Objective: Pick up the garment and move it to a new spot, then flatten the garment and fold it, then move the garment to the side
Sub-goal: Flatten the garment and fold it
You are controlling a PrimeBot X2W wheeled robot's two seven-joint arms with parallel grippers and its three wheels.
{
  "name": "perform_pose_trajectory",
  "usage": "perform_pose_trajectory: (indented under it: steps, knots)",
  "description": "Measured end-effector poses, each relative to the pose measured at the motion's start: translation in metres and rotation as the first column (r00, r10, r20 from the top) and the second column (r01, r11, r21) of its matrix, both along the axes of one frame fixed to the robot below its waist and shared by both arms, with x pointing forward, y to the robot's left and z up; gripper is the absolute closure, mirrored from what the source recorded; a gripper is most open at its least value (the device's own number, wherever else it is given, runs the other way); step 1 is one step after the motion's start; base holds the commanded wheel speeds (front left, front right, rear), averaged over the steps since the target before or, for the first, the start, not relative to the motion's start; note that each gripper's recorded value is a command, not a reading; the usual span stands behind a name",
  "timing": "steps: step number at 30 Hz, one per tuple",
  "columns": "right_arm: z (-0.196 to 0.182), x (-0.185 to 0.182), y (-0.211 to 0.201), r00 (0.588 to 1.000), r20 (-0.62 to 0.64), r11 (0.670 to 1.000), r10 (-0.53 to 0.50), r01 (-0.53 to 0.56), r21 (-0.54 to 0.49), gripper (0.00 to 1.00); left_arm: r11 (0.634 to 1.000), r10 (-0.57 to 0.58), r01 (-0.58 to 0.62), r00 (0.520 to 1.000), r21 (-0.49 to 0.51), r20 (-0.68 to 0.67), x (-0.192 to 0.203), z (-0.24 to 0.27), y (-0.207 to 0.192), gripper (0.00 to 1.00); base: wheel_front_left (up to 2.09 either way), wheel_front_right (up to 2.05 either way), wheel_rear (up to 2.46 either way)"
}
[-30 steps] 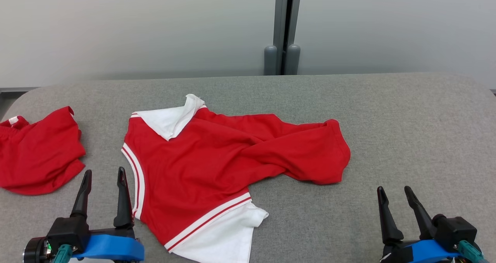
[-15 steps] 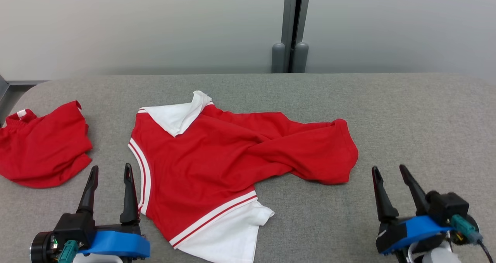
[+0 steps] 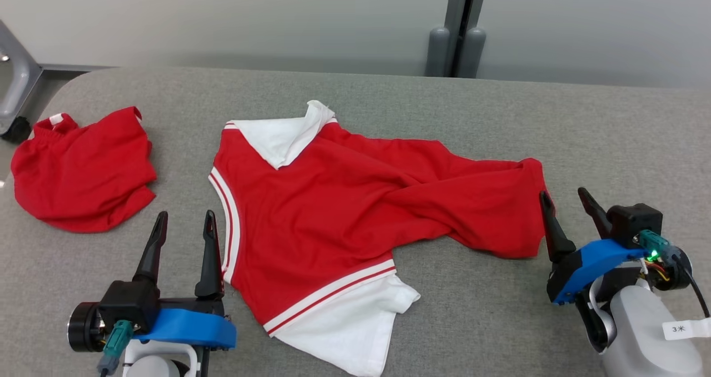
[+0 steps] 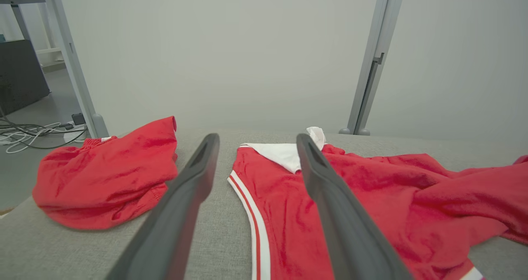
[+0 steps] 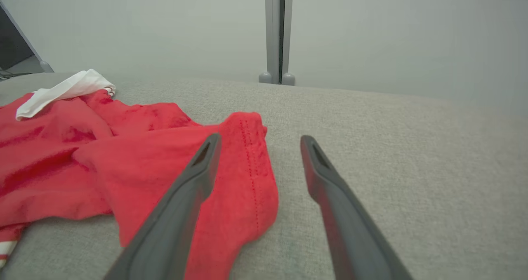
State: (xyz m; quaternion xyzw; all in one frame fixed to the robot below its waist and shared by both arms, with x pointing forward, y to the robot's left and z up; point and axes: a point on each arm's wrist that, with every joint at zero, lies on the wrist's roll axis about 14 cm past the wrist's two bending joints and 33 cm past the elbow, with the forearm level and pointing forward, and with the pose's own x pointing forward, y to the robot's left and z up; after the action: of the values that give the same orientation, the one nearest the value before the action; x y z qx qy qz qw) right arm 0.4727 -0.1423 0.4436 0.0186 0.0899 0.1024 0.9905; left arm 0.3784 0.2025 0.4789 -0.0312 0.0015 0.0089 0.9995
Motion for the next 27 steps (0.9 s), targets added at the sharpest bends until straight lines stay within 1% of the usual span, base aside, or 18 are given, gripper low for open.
perform_pose_trajectory:
  steps: [4, 9, 13, 14, 15, 20, 27]
  knots:
    - [-0.037, -0.003, 0.008, 0.992, -0.121, 0.999, 0.025, -0.027, -0.017, 0.0, 1.0, 0.013, -0.013, 1.0, -0.002, -0.013, 0.0, -0.004, 0.004, 0.0, 0.0, 0.0, 0.0]
    - [-0.075, -0.01, 0.016, 0.965, -0.259, 0.998, 0.048, -0.059, -0.037, 0.0, 1.0, 0.024, -0.024, 0.999, -0.008, -0.027, 0.002, -0.009, 0.008, 0.0, 0.0, 0.0, 0.0]
    - [-0.084, -0.01, 0.019, 0.95, -0.308, 0.997, 0.052, -0.067, -0.039, 0.0, 0.999, 0.03, -0.03, 0.999, -0.013, -0.035, 0.002, -0.011, 0.008, 0.0, 0.0, 0.0, 0.0]
    - [-0.084, -0.01, 0.019, 0.949, -0.311, 0.997, 0.053, -0.067, -0.037, 0.68, 0.999, 0.029, -0.03, 0.999, -0.014, -0.035, 0.002, -0.011, 0.007, 0.0, 0.0, 0.0, 0.0]
    - [-0.084, -0.01, 0.02, 0.949, -0.312, 0.997, 0.055, -0.069, -0.035, 1.0, 1.0, 0.028, -0.028, 0.999, -0.014, -0.034, 0.002, -0.011, 0.006, 0.0, 0.0, 0.0, 0.0]
    - [-0.079, -0.018, 0.022, 0.952, -0.3, 0.997, 0.058, -0.068, -0.023, 1.0, 1.0, 0.007, -0.007, 1.0, -0.019, -0.024, 0.003, -0.008, -0.001, 0.0, 0.0, 0.0, 0.0]
    - [-0.063, -0.04, 0.011, 0.972, -0.233, 0.999, 0.041, -0.039, 0.012, 1.0, 0.999, -0.038, 0.037, 0.999, -0.031, -0.012, 0.0, -0.004, -0.017, 0.0, 0.0, 0.0, 0.0]
